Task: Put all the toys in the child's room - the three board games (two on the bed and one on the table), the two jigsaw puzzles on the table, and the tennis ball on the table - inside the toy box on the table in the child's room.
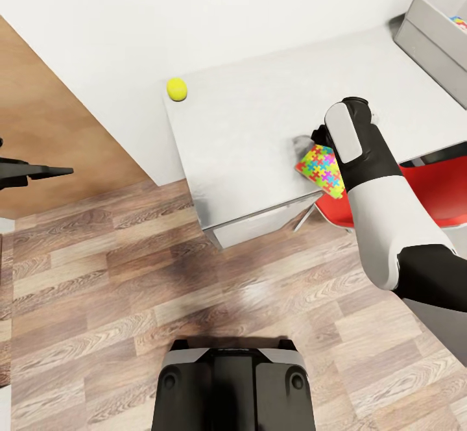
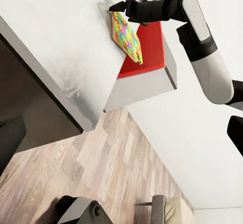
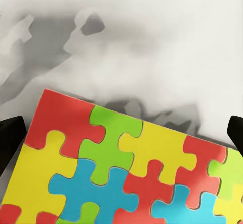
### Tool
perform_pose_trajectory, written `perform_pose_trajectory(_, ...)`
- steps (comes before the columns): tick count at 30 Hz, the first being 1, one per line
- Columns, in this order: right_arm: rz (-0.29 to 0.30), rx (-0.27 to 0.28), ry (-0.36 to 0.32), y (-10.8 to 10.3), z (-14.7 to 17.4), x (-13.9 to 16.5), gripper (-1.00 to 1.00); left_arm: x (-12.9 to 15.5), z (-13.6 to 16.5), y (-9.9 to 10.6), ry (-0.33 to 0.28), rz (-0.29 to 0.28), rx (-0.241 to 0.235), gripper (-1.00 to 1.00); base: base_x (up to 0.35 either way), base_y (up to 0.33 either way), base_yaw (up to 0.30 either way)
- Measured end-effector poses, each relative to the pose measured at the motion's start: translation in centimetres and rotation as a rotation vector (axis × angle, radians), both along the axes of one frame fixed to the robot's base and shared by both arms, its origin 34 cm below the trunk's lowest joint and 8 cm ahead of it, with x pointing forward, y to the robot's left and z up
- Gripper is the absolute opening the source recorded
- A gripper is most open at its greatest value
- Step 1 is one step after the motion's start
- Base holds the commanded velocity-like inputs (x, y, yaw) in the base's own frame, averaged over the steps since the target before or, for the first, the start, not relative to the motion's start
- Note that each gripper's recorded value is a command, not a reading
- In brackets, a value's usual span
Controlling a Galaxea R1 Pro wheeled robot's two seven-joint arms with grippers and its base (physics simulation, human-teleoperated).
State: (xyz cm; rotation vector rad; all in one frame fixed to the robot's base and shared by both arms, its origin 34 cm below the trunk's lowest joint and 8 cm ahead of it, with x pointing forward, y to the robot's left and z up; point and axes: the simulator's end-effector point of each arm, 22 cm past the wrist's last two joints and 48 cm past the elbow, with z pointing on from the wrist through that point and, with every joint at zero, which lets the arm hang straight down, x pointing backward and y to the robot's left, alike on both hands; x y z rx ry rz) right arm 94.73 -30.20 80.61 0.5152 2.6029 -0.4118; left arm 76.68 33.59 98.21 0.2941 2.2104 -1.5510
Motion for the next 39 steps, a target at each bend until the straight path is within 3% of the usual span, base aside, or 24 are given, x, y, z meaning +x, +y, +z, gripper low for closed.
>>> perform_pose_trajectory(15, -0.011, 0.012, 0.006, 0.0, 0.0, 0.1, 1.00, 0.0, 0.0, 0.1, 0.001, 0.002, 0.001, 1.00, 0.000, 0.000, 0.000)
perform_pose_trajectory(19, -0.003, 0.020, -0.056, 0.3, 3.1, 2.4, 1.00, 0.0, -0.1, 0.1, 0.003, 0.003, 0.001, 1.00, 0.000, 0.000, 0.000)
perform_pose_trajectory(28, 0.004, -0.026, -0.101, -0.5, 7.9, 3.9, 1.00, 0.1, -0.2, 0.2, 0.006, 0.005, 0.001, 1.00, 0.000, 0.000, 0.000)
perform_pose_trajectory(39, 0.004, -0.004, -0.079, -0.9, 8.1, 3.7, 1.00, 0.1, -0.2, 0.3, 0.007, 0.008, 0.002, 1.00, 0.000, 0.000, 0.000)
